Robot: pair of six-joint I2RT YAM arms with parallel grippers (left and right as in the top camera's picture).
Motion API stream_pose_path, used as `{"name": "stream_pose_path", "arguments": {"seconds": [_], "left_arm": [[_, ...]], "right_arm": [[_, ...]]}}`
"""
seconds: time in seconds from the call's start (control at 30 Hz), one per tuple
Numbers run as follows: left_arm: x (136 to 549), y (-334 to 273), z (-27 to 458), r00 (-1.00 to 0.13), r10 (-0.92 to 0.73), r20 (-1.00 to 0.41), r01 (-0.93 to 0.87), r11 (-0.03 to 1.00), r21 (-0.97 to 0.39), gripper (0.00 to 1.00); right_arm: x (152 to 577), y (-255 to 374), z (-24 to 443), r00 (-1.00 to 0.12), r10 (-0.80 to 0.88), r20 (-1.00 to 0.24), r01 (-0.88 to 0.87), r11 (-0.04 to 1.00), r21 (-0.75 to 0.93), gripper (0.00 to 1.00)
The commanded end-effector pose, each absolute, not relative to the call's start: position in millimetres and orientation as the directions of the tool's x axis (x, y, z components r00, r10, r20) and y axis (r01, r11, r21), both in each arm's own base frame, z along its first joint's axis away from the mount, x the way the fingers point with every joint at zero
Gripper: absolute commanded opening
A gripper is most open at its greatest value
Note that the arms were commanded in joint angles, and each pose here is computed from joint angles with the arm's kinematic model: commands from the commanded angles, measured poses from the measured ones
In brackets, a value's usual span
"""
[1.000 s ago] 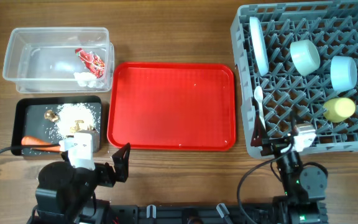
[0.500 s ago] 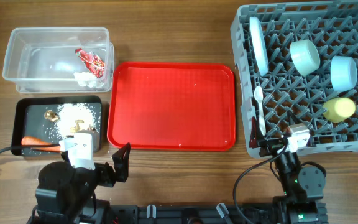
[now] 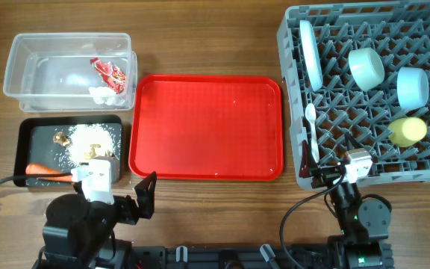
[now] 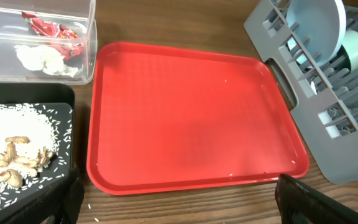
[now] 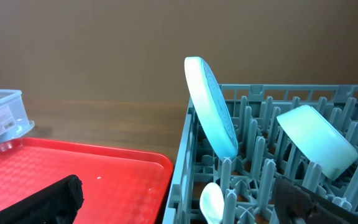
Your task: Sort waste into correct bins and load items into the dishwasher rack
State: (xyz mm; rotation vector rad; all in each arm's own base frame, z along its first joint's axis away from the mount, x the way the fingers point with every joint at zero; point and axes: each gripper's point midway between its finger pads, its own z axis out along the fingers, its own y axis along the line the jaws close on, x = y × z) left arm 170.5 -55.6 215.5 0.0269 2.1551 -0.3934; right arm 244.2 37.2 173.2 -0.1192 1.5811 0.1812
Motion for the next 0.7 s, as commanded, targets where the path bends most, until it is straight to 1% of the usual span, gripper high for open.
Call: {"name": "stream_pose_path", "arguments": {"seconds": [0.0,0.53,0.67], "left_arm": [[171.0,-53.9,213.3,-0.581,-0.138,-0.802,0.151,0.950,-0.272,1.00],[171.1,-53.0,212.8,-0.581,-0.131,-0.803,0.151,0.953,-0.264,1.00],[165.8,-45.9,205.1,-0.592,-0.134,-0.795,0.117,0.961,-0.249,1.00]], "right_arm": [[242.7,40.2,177.9,0.003,0.026,-1.000,-0.208,0.978,0.025,1.00],[242.7,40.2,177.9,0.003,0.026,-1.000,-0.208,0.978,0.025,1.00],[242.7,40.2,177.9,0.003,0.026,-1.000,-0.208,0.978,0.025,1.00]]}}
